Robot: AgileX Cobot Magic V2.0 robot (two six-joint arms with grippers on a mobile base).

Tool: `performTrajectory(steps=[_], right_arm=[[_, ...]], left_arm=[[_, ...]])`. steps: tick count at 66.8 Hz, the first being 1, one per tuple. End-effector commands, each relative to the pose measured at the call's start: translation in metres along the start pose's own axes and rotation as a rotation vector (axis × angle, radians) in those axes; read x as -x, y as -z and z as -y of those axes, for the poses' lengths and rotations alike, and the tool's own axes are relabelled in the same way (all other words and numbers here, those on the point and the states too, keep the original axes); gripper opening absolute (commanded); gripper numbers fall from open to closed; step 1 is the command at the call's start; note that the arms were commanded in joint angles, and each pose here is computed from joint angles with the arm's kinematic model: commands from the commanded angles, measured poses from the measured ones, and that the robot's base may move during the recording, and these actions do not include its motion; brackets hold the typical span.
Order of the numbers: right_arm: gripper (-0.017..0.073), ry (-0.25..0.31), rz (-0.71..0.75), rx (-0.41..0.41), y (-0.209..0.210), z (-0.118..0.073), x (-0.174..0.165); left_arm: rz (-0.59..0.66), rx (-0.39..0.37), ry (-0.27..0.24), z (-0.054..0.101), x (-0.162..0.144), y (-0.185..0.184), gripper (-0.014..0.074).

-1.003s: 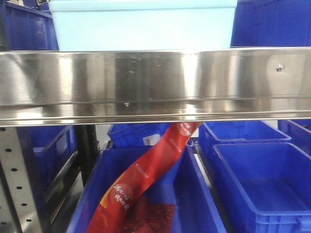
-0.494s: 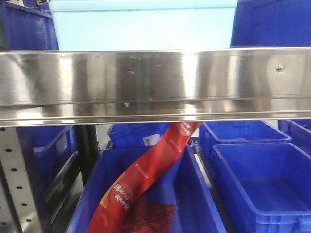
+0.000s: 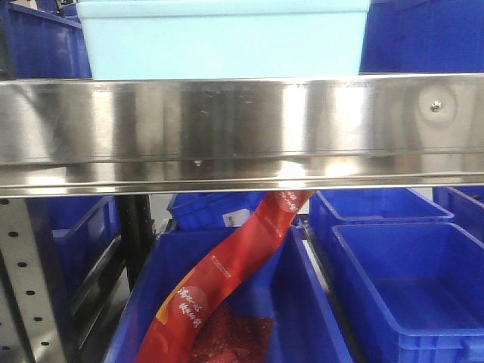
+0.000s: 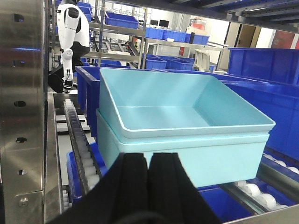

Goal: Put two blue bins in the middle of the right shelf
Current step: 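Withdraw both grippers back from the stacked light-blue bins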

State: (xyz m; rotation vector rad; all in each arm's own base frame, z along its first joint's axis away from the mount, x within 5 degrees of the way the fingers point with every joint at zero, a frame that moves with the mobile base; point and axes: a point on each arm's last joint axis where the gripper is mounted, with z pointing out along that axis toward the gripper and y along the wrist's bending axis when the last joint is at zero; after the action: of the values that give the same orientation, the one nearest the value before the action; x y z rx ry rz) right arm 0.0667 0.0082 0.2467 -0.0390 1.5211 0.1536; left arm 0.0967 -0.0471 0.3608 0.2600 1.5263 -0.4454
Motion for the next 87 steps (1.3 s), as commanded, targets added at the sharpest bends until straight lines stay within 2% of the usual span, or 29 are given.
performTrajectory(steps=[1,13,24,31,87], right_arm=[[-0.0167,0.001,0.04,-0.018,0.006,0.002,-0.009],[-0.0167,0.029,0.052,-0.021,0.013,0.003,-0.03],[-0.0167,0.027,0.028,-0.023,0.013,0.004,-0.034],[-0.0167,0.074,0.026,-0.023,0.013,0.004,-0.034],[-0.0167,0.062,0.008,-0.023,0.013,0.004,-0.035]], left_arm=[[0.024,-0.012,-0.007,0.001,0.003,0.002,-0.0111],[0.024,-0.012,-0.007,0.001,0.003,0.002,-0.0111],[0.024,-0.012,-0.007,0.001,0.003,0.002,-0.0111],[0.023,-0.011,-0.007,0.001,0.003,0.002,-0.0111],[0.023,-0.011,-0.007,0.001,0.003,0.002,-0.0111]])
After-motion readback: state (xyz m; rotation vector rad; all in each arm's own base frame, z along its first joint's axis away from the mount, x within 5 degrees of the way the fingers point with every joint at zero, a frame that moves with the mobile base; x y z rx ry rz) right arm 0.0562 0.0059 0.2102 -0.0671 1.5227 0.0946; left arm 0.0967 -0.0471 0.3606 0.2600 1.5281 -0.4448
